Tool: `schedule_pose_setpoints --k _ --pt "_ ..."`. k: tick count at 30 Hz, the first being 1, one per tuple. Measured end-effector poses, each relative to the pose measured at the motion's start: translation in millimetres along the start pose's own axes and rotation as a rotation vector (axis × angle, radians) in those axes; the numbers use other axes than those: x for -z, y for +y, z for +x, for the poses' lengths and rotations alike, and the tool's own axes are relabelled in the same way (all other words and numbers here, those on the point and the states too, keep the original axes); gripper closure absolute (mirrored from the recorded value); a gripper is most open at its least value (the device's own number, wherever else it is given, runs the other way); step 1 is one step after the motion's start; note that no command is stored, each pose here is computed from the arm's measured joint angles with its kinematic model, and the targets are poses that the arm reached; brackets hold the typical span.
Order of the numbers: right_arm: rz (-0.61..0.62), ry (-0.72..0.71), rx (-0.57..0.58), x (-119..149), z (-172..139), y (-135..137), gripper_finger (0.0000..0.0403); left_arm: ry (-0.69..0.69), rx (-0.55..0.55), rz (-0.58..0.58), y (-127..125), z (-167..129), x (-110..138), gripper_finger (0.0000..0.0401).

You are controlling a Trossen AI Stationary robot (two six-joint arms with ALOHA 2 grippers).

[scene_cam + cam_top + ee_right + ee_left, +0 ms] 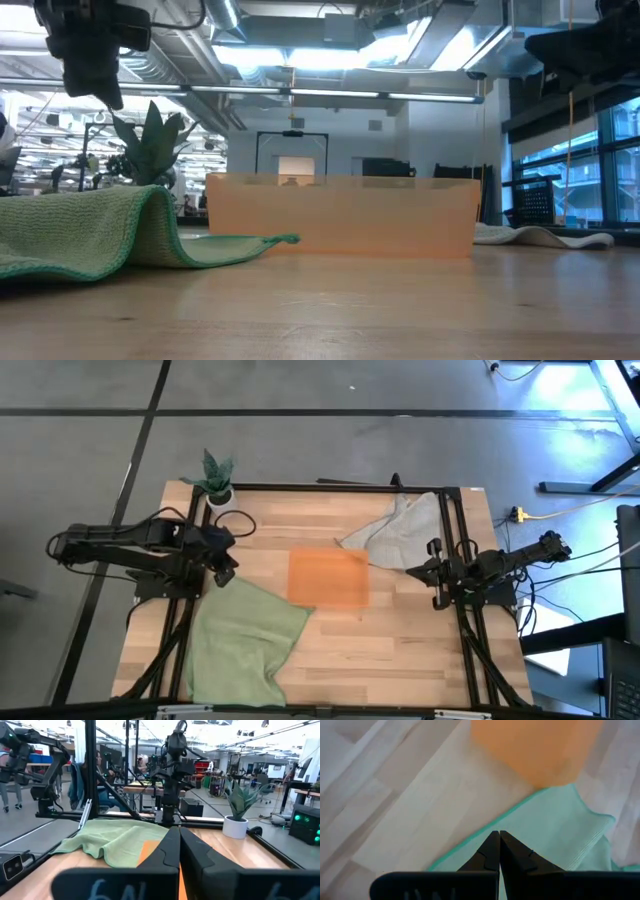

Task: Roll microfiber towels into tight, uniform cylinder then place into a basket
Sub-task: Fold the green microfiber towel

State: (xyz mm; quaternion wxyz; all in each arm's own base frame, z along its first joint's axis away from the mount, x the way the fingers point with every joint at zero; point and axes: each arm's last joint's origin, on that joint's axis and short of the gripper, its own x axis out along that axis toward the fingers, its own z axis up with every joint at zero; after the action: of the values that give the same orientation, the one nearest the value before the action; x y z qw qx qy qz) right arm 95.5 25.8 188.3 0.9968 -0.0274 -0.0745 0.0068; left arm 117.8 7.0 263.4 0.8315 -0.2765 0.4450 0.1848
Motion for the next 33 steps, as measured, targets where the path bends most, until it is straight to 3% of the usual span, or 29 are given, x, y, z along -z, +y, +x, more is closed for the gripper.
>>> schedule_pose_setpoints --k 9,15,20,26,33 --pt "-0.005 0.006 0.044 0 0 -1 0.0400 0.054 -0.067 -0.129 3 3 4 0.0395" --pt "-0.005 0.006 0.044 0 0 -1 0.0400 0.109 -0.128 -0.268 5 6 7 0.0354" --pt "-0.006 0.006 0.044 0 0 -1 0.0400 0.194 -0.198 -0.310 7 14 10 0.0325" --pt "-0.008 0.014 0.043 1 0 -1 0.0400 0.251 -0.286 -0.427 10 32 15 0.0323" --pt "-0.008 0.013 0.042 1 0 -1 0.0400 0.272 -0.328 -0.470 6 48 10 0.0321"
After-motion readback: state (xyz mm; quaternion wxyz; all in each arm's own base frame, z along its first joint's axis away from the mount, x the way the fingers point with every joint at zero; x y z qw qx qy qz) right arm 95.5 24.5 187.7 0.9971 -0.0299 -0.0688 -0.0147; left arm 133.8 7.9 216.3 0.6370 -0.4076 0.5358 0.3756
